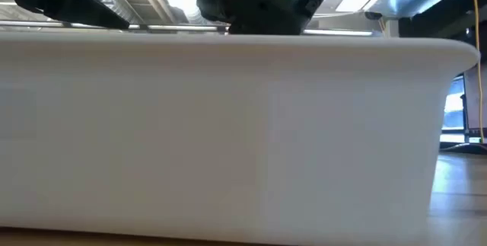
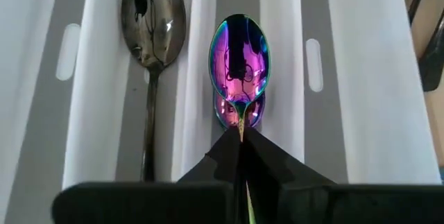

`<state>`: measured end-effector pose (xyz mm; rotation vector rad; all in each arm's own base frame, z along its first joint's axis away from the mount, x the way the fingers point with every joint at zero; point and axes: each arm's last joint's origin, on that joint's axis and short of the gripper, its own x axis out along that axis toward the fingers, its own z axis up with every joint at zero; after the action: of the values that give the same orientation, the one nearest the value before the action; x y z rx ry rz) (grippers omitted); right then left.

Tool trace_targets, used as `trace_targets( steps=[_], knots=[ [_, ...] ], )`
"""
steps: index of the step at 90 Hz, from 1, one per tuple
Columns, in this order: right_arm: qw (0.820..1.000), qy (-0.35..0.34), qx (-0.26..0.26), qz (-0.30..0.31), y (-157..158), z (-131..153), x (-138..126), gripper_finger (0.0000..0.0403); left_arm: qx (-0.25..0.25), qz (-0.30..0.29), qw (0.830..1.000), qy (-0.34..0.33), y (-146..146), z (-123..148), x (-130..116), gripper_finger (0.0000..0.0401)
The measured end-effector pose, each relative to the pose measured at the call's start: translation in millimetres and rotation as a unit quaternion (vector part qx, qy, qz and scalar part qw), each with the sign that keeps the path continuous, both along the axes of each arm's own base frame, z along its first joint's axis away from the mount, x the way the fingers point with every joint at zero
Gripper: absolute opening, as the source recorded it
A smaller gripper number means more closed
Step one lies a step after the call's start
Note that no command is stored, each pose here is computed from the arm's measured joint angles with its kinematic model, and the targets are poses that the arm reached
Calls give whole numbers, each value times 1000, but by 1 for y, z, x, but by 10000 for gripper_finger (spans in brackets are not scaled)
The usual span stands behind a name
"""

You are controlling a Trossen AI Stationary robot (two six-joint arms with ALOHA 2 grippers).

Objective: Sort silverware
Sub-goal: Put the blue spoon into the white silverware tray, then put the blue fork into the white silverware tray

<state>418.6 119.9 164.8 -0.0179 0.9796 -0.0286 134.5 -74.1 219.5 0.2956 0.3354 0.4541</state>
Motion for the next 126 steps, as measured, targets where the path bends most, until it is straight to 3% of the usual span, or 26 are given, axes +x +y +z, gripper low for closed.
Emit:
trace_targets(
  steps=[68, 108, 117, 126],
  knots=[
    [999, 22, 6, -23, -4, -16, 3, 1, 0, 0, 1000, 0, 0, 0, 0, 119],
    [999, 18, 0, -44, -5, -16, 2, 52, 0, 0, 1000, 0, 0, 0, 0, 119],
    [999, 12, -9, -44, -6, -8, 1, 52, 0, 0, 1000, 0, 0, 0, 0, 119],
    [999, -11, -13, -28, -6, 25, 3, 51, 0, 0, 1000, 0, 0, 0, 0, 119]
  ],
)
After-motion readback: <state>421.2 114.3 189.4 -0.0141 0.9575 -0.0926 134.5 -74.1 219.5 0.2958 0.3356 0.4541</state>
